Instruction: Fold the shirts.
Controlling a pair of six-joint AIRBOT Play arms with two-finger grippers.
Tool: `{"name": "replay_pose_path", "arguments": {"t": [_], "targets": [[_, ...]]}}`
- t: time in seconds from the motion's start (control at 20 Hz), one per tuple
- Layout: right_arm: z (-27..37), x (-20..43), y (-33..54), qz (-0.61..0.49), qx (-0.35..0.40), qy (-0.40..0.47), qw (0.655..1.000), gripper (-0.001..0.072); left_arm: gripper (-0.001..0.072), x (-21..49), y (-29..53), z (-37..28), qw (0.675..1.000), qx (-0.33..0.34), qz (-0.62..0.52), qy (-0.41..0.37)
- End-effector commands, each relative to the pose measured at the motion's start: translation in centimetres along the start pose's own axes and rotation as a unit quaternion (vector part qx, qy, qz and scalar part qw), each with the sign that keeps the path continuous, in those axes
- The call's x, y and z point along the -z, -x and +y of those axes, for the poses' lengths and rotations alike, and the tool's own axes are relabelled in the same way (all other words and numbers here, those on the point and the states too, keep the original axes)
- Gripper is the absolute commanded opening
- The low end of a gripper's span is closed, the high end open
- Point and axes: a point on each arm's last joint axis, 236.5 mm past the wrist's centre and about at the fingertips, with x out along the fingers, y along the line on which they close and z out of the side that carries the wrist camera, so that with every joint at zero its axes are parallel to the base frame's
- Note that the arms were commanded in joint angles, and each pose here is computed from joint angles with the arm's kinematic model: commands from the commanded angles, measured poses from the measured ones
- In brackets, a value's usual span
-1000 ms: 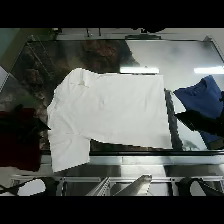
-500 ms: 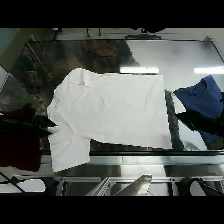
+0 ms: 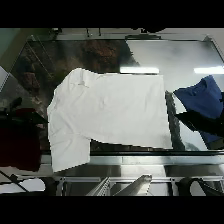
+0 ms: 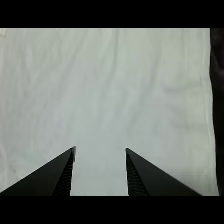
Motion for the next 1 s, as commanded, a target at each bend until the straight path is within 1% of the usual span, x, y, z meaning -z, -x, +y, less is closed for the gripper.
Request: {"name": "replay_pose_path", "arguments": {"t": [0.0, 0.1, 0.3, 0.45, 0.65, 0.8, 0.85, 0.95], "targets": [[-0.1, 0.0, 0.0, -0.001, 0.001, 0.002, 1.0, 0.0358, 0.0692, -1.0, 3.3, 1.4, 0.997, -0.057, -0.049, -0.005], [-0.2, -0.3, 0.0, -0.006, 0.004, 0.002, 1.0, 0.0358, 0.0692, -1.4, 2.9, 1.6, 0.997, -0.057, -0.048, -0.004], [-0.2, -0.2, 0.0, -0.005, 0.004, 0.002, 1.0, 0.0358, 0.0692, -1.1, -1.0, 1.4, 0.999, -0.043, 0.013, -0.011], [0.0, 0.1, 0.0, 0.001, 0.0, 0.002, 1.0, 0.0358, 0.0692, -1.4, -2.9, 1.9, 0.998, -0.049, 0.032, -0.009], [0.1, 0.1, 0.0, 0.003, -0.001, 0.002, 1.0, 0.0358, 0.0692, -1.5, -3.9, 3.5, 0.997, -0.061, 0.04, 0.021], [0.1, 0.1, 0.0, 0.002, -0.001, 0.002, 1.0, 0.0358, 0.0692, -1.3, -5.5, 1.7, 0.998, -0.025, 0.06, 0.017], [0.1, 0.1, 0.0, 0.002, -0.001, 0.002, 1.0, 0.0358, 0.0692, -0.9, -5.9, 1.1, 0.997, -0.024, 0.073, 0.01], [-0.1, -0.1, 0.0, -0.003, 0.002, 0.002, 1.0, 0.0358, 0.0692, 1.4, -7.0, -0.3, 0.993, -0.012, 0.12, -0.002]]}}
